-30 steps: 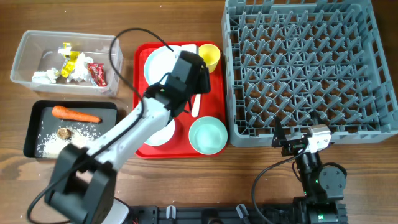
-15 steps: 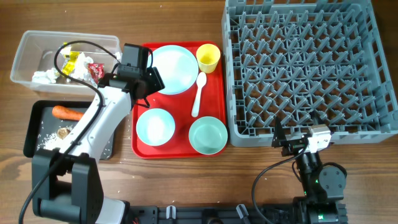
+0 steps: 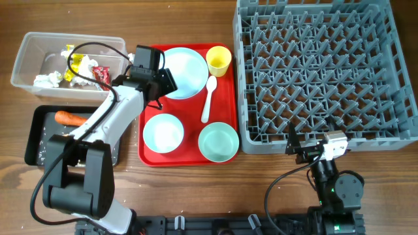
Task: Sort waste into correct bins and load items into the dishwasher rack
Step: 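Grasp the light-blue plate edge with left gripper and lift it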
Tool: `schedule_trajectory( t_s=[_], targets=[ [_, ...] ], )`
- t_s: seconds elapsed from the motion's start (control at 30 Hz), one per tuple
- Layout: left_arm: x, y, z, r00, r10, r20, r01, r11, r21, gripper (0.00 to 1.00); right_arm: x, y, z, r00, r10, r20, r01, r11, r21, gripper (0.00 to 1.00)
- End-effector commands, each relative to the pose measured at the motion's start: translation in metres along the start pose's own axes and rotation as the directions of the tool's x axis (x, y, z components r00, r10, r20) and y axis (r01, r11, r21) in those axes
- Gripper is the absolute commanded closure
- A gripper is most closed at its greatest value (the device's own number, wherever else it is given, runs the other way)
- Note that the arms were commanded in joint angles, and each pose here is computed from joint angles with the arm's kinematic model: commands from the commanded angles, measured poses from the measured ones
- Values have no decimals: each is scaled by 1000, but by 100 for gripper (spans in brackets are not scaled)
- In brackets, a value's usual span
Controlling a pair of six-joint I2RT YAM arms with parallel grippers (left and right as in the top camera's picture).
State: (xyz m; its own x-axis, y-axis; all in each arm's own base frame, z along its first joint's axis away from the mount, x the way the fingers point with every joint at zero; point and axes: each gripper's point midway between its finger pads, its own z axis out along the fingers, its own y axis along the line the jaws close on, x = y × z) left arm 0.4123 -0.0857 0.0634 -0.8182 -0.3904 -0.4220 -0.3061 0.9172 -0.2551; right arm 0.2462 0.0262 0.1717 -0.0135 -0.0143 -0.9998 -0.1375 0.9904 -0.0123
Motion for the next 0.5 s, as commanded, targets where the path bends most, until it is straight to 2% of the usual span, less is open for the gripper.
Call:
schedule_trajectory(
  t_s=[0.0, 0.33, 0.47],
  targets=[
    [4, 1, 4, 1000, -11, -17, 11, 1000, 1, 32, -1, 0, 0, 1000, -12, 3, 12, 1000, 0, 0],
    [13, -3, 35, 999, 4, -34, -4, 1000, -2, 32, -1, 0, 0, 1000, -12, 3, 12, 1000, 0, 0],
    [11, -4, 39, 1000, -3, -24, 3, 1000, 1, 46, -1, 0, 0, 1000, -12, 3, 12, 1000, 0, 0]
  ],
)
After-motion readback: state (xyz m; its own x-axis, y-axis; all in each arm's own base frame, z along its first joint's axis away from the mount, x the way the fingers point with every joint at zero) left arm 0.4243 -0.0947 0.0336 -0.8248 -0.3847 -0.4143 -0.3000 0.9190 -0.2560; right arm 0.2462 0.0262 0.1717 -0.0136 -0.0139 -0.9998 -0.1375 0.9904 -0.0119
